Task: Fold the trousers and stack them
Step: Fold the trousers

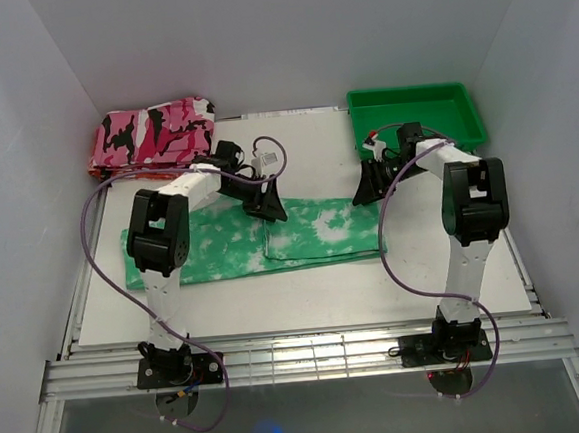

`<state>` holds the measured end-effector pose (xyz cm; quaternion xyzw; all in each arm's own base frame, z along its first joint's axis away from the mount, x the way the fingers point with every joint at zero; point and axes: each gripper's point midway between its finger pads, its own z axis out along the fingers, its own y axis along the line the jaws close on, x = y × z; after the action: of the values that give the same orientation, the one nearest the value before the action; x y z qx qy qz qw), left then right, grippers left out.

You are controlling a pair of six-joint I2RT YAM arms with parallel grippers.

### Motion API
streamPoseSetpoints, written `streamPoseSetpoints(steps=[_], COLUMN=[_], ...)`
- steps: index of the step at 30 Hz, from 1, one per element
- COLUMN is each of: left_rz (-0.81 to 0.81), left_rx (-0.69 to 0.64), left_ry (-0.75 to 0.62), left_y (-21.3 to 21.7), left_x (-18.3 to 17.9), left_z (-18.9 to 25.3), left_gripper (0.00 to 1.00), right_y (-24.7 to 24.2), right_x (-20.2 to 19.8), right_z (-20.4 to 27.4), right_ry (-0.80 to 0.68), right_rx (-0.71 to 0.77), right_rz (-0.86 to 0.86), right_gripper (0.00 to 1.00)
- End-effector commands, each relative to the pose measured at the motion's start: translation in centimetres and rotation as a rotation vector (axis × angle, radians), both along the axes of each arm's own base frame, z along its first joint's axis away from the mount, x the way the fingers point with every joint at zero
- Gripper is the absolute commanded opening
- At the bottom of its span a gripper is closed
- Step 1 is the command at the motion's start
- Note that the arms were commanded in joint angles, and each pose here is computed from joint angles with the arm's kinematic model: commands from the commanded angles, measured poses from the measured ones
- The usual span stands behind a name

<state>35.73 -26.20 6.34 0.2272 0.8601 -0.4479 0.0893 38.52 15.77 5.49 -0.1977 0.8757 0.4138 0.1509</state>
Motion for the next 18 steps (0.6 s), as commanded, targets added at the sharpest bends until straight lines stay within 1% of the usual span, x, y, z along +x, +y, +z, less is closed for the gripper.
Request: streamPoseSetpoints(steps=[1, 2, 3, 4, 5, 6, 7, 8, 9, 10, 12, 13, 14, 16, 17, 18], left_rz=[-0.066, -0.079, -0.100, -0.110, -0.118, -0.131, -0.136, -0.151, -0.146, -0.128, -0.097, -0.083, -0.061, -0.003, 0.012, 0.032], left_rx=[-0.054, -0.059, -0.075, -0.081, -0.079, -0.081, -0.075, -0.063, -0.043, -0.007, 0.032, 0.055, 0.067, 0.100, 0.118, 0.129], left_ry=[-0.130, -0.102, -0.086, -0.069, -0.033, -0.027, -0.017, 0.003, 0.031, 0.051, 0.159, 0.180, 0.171, 0.207, 0.199, 0.205], left_y=[0.6, 0.7, 0.5, 0.4, 0.6, 0.3, 0.4, 0.3, 0.5, 0.8, 1.4, 1.6, 1.8, 2.8, 3.2, 3.9], left_x=[-2.1, -3.6, -4.5, -5.3, -6.4, -7.2, -7.7, -8.7, -9.0, -9.0, -9.5, -9.5, -9.0, -8.3, -7.8, -7.2], left_z=[6.3, 6.6, 6.9, 7.0, 6.5, 6.5, 6.1, 5.1, 4.0, 2.8, 0.1, -0.9, -1.7, -3.5, -4.2, -4.8], left_gripper=[0.73, 0.72, 0.71, 0.70, 0.70, 0.69, 0.69, 0.68, 0.68, 0.68, 0.67, 0.67, 0.67, 0.66, 0.66, 0.66], right_y=[0.1, 0.2, 0.3, 0.4, 0.5, 0.4, 0.4, 0.2, 0.0, -0.2, -0.6, -0.8, -1.1, -1.9, -2.3, -3.0], right_x=[-2.1, -3.1, -4.9, -5.9, -7.0, -8.6, -9.5, -10.2, -11.2, -11.4, -11.8, -12.2, -11.9, -11.9, -11.4, -11.3], right_z=[6.4, 6.8, 6.5, 7.0, 6.7, 5.7, 5.2, 4.3, 3.2, 2.0, 0.5, -0.8, -1.6, -3.5, -4.2, -5.0], right_ry=[-0.095, -0.084, -0.037, -0.031, -0.006, 0.048, 0.068, 0.088, 0.130, 0.164, 0.204, 0.241, 0.240, 0.267, 0.262, 0.265], right_rx=[0.044, 0.054, 0.070, 0.081, 0.089, 0.091, 0.088, 0.072, 0.061, 0.047, 0.019, 0.005, -0.008, -0.060, -0.081, -0.123], right_rz=[0.071, 0.086, 0.101, 0.109, 0.120, 0.125, 0.138, 0.143, 0.142, 0.141, 0.143, 0.144, 0.136, 0.121, 0.099, 0.095], right_gripper=[0.55, 0.54, 0.54, 0.52, 0.52, 0.51, 0.50, 0.50, 0.49, 0.49, 0.47, 0.46, 0.46, 0.46, 0.45, 0.46])
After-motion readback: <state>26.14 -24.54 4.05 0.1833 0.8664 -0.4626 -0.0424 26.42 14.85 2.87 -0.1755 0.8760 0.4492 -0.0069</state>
